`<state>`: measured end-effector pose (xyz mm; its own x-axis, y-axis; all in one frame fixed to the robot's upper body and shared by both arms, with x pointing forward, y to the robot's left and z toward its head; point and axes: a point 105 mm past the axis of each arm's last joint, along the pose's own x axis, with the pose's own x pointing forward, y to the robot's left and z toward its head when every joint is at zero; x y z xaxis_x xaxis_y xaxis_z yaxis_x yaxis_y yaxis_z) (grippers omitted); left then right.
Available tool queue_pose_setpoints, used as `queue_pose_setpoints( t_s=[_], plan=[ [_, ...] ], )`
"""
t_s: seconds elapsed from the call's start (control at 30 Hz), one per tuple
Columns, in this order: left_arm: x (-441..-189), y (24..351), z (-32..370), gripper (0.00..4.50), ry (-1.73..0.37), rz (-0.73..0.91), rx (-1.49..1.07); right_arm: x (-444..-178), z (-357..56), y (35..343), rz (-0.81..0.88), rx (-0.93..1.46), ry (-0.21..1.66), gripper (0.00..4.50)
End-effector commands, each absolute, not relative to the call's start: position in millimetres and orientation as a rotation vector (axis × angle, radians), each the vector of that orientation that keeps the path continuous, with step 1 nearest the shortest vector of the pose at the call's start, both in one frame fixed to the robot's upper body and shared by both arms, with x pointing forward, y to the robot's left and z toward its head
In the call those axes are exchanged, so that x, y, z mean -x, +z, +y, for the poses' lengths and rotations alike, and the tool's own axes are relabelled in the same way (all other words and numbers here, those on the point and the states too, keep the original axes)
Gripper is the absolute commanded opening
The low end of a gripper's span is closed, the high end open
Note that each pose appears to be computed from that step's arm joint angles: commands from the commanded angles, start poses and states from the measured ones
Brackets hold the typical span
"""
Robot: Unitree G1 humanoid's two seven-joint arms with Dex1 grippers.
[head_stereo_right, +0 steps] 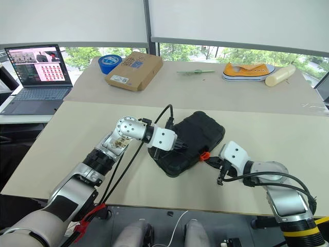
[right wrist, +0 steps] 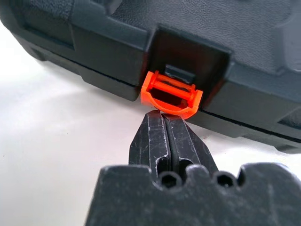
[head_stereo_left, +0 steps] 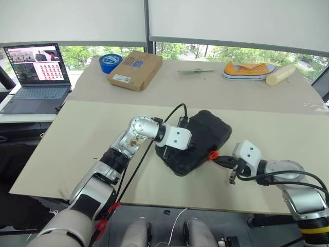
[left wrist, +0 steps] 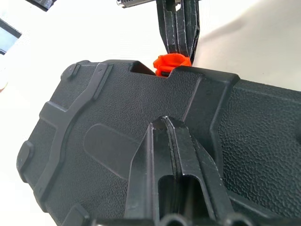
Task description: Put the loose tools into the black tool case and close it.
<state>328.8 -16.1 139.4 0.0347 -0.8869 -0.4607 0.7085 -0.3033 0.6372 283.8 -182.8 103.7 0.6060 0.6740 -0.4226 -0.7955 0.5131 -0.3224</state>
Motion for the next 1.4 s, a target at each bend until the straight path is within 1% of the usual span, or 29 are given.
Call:
queue_pose_setpoints(
  t_s=[0.03, 0.2, 0.53, 0.77, 0.83, 0.9, 0.97, 1.0, 1.03, 1.07, 1.13, 1.2, 1.3, 1.37, 1.4],
  plan=[
    [-316.8, 98.7, -16.9, 0.03, -1.69, -0.106, -1.01, -291.9, -170.5, 148.3, 0.05, 0.58, 0.89, 0.0],
    [-316.7, 96.8, -13.6, 0.03, -1.689, -0.096, -1.015, -295.9, -170.5, 156.9, 0.023, 0.581, 0.88, 0.0],
    [-316.7, 96.2, -11.9, 0.03, -1.686, -0.09, -1.014, -298.4, -164.7, 163.3, -0.013, 0.59, 0.891, 0.0],
    [-318.0, 95.9, -9.4, 0.03, -1.676, -0.084, -1.011, -297.1, -166.5, 152.9, 0.025, 0.598, 0.905, 0.0],
    [-323.4, 101.6, -1.7, 0.03, -1.643, -0.061, -0.968, -292.7, -171.9, 154.3, 0.052, 0.576, 0.918, 0.0],
    [-330.1, 110.2, 10.8, 0.0, -1.6, -0.02, -0.898, -287.5, -178.5, 158.0, 0.077, 0.544, 0.938, 0.58],
    [-336.6, 124.5, 30.4, 0.53, -1.54, 0.028, -0.771, -281.8, -188.5, 163.1, 0.124, 0.5, 0.961, 1.05],
    [-338.3, 131.5, 44.3, 0.72, -1.51, 0.05, -0.72, -278.7, -194.1, 167.8, 0.145, 0.462, 0.973, 1.46],
    [-338.4, 137.1, 57.4, 1.0, -1.486, 0.067, -0.687, -276.2, -198.8, 173.1, 0.157, 0.423, 0.983, 1.71],
    [-337.4, 141.8, 69.0, 1.42, -1.466, 0.084, -0.662, -273.9, -203.1, 178.0, 0.168, 0.383, 0.992, 2.12],
    [-332.3, 152.7, 92.8, 2.03, -1.426, 0.12, -0.597, -267.5, -212.4, 187.3, 0.19, 0.313, 1.021, 2.76],
    [-323.9, 166.0, 121.3, 2.74, -1.374, 0.164, -0.505, -260.9, -224.8, 195.5, 0.225, 0.261, 1.043, 3.42],
    [-305.5, 185.2, 167.9, 3.83, -1.285, 0.244, -0.367, -253.0, -242.3, 208.6, 0.266, 0.209, 1.068, 4.47],
    [-292.7, 197.8, 191.5, 4.39, -1.224, 0.277, -0.306, -249.7, -251.3, 215.7, 0.282, 0.19, 1.076, 4.5],
    [-287.5, 203.7, 199.7, 4.39, -1.193, 0.281, -0.279, -248.6, -255.0, 218.0, 0.29, 0.181, 1.077, 4.5]
  ],
)
